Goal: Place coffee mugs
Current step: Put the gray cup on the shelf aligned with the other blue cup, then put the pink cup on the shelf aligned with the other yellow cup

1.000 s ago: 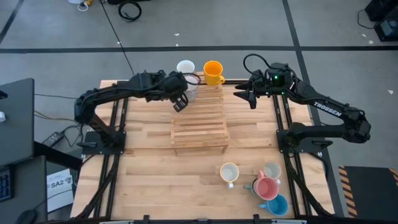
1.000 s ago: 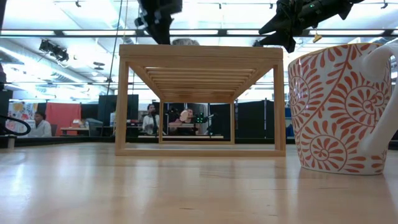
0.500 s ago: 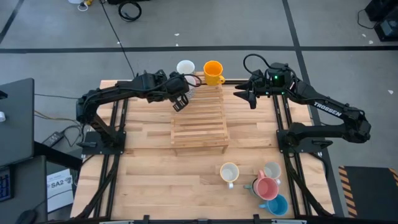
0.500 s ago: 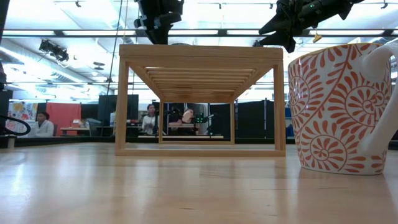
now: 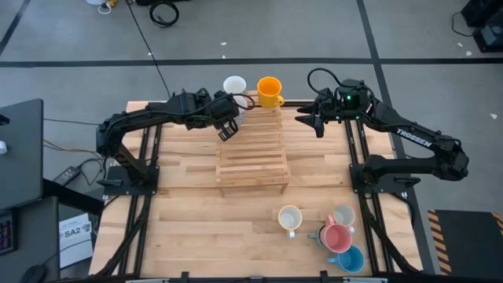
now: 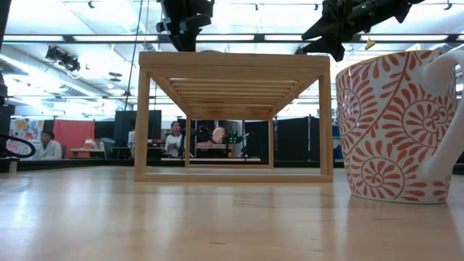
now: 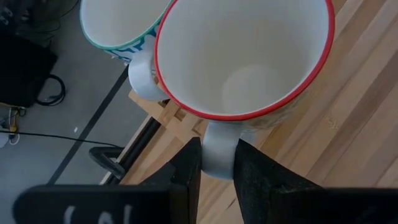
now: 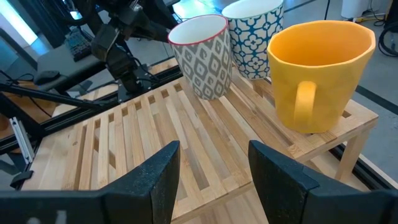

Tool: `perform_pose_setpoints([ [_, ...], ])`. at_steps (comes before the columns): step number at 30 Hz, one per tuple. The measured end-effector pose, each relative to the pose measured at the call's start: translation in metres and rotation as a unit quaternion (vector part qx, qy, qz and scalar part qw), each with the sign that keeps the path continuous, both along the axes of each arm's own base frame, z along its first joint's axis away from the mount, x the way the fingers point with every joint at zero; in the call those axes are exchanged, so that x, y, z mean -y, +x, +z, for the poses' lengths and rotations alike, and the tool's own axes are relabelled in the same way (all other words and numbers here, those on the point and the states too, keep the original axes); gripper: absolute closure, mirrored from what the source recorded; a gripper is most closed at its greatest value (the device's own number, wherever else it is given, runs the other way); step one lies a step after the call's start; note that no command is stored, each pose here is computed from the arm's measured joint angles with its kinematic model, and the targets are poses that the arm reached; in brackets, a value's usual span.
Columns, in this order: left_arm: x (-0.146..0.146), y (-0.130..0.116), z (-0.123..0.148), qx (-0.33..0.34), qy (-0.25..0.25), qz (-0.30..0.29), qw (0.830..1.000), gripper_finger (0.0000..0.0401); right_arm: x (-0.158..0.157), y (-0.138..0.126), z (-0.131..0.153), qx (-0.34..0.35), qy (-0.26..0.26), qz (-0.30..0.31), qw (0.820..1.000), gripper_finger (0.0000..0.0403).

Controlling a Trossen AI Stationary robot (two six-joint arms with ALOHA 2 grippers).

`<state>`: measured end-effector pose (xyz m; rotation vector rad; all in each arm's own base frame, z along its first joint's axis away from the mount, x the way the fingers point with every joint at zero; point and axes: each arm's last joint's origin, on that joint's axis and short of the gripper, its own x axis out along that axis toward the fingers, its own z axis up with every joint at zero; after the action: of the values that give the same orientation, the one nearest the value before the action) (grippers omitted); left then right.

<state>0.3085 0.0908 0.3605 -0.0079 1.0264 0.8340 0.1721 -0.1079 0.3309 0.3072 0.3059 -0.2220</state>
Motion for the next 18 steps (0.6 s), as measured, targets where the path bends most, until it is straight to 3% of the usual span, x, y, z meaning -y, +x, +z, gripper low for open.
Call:
perform_pose_setpoints([
  [12, 0.0001, 0.0000, 0.0001, -0.003, 0.001, -0.005, 1.000, 0.0226, 0.0000, 0.0000, 0.0001, 0.000, 0.000, 0.000, 1.000, 0.0206],
  [18, 0.0002, -0.0001, 0.0001, -0.004, 0.001, -0.005, 1.000, 0.0212, 0.0000, 0.0000, 0.0000, 0.000, 0.000, 0.000, 1.000, 0.0206],
])
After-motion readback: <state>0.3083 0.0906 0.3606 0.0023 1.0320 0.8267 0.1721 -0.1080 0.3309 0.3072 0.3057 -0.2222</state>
